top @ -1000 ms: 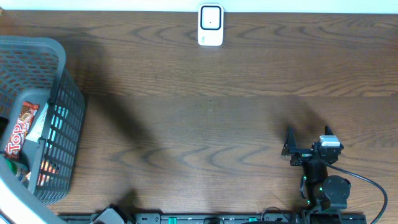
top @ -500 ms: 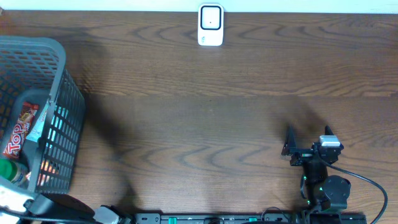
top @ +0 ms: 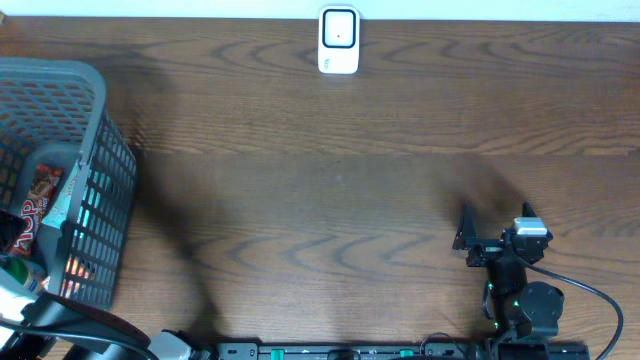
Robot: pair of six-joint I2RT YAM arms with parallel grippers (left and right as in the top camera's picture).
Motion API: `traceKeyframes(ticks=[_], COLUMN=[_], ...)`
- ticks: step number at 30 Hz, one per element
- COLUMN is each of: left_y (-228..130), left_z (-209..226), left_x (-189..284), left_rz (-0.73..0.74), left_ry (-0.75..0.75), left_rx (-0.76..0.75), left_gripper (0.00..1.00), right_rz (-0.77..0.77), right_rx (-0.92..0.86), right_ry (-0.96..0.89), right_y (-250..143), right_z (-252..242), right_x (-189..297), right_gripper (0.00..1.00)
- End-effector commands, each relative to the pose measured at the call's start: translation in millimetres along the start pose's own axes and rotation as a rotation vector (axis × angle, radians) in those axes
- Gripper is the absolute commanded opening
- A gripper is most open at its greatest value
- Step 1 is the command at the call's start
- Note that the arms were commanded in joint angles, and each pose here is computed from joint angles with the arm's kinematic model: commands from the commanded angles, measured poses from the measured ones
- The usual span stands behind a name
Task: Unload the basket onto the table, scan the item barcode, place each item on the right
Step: 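Grasp the green-lidded jar by its lid with the left gripper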
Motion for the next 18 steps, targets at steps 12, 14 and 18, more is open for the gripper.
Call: traceKeyframes(ticks=[12,14,18], left_y=[-8,-8,-7], left_z=[50,49,48], left_x=[-17,-22,-34], left_rz=[0.028,0.03,0.049], left_ry=[0.01,-0.012,-0.024], left_rx=[0.086,0.091,0.088], left_gripper=[0.88,0.88,0.88], right_rz=[0.004,0.004,0.004], right_rx=[-0.01,-0.01,-0.01], right_ry=[-0.002,-0.002,-0.002], right_y=[-1,-1,-1], right_z=[0,0,0], right_x=[0,0,0], right_gripper=[0.99,0.99,0.99])
Point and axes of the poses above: each gripper's point midway between its finger pads, its own x axis back along the fingers, its own z axis along the line the jaws close on, y = z × x, the point moved 7 cm from there along x, back along the fingers, and after that the axes turned 14 degrees about -x, right-handed, at the moved point
